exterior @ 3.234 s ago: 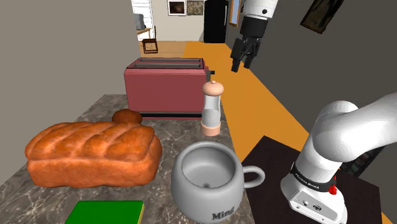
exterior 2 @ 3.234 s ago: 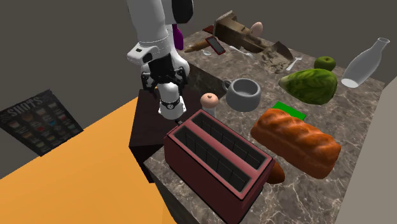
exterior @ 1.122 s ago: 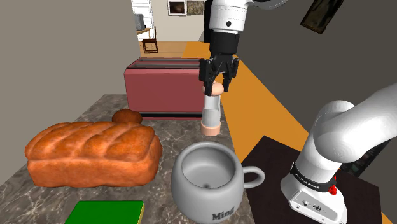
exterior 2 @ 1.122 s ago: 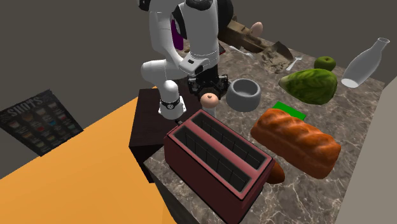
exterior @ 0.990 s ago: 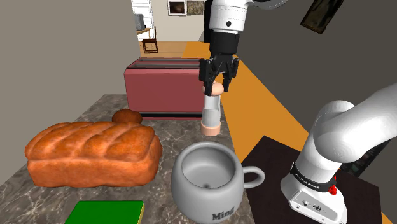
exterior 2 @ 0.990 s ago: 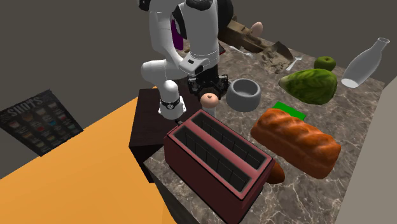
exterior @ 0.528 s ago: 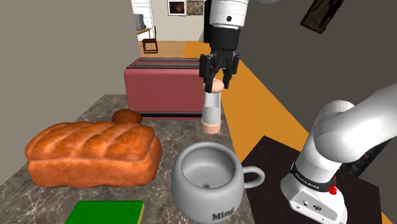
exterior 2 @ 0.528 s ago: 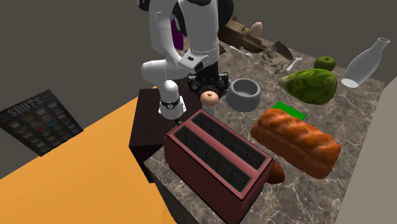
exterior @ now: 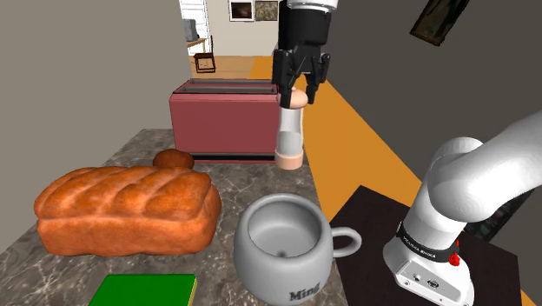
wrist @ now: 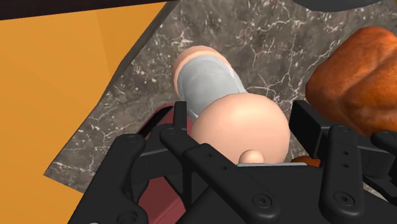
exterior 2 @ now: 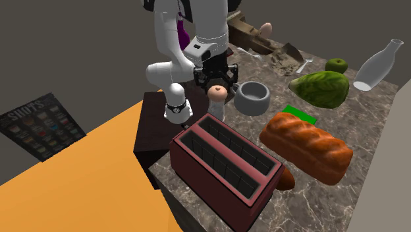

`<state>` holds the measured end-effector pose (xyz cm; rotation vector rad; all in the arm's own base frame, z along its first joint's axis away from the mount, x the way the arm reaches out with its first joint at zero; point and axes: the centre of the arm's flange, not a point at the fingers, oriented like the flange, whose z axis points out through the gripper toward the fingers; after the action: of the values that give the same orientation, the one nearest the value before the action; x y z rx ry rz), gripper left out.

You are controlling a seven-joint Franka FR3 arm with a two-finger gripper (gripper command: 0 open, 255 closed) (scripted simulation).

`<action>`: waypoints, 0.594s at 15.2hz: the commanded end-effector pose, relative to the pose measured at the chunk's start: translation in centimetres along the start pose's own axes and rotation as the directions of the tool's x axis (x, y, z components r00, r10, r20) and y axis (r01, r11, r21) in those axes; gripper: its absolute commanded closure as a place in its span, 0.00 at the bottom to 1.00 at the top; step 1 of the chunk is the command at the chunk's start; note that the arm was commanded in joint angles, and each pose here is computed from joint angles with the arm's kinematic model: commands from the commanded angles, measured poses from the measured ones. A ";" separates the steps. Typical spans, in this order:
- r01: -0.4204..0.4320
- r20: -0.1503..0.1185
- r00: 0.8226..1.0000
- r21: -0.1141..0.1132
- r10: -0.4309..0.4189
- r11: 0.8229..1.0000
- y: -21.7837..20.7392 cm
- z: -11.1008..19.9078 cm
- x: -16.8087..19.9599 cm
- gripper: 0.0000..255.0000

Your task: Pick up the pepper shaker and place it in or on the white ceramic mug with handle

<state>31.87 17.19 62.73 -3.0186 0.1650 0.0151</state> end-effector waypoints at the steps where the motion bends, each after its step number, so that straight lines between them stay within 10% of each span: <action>1: 0.000 0.000 1.000 0.000 0.000 1.000 -0.1 -1.1 0.0 1.00; 9: 0.000 0.000 1.000 0.000 0.000 1.000 -0.6 -5.3 -0.1 1.00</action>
<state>31.80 17.16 67.51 -3.0188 0.1649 0.0151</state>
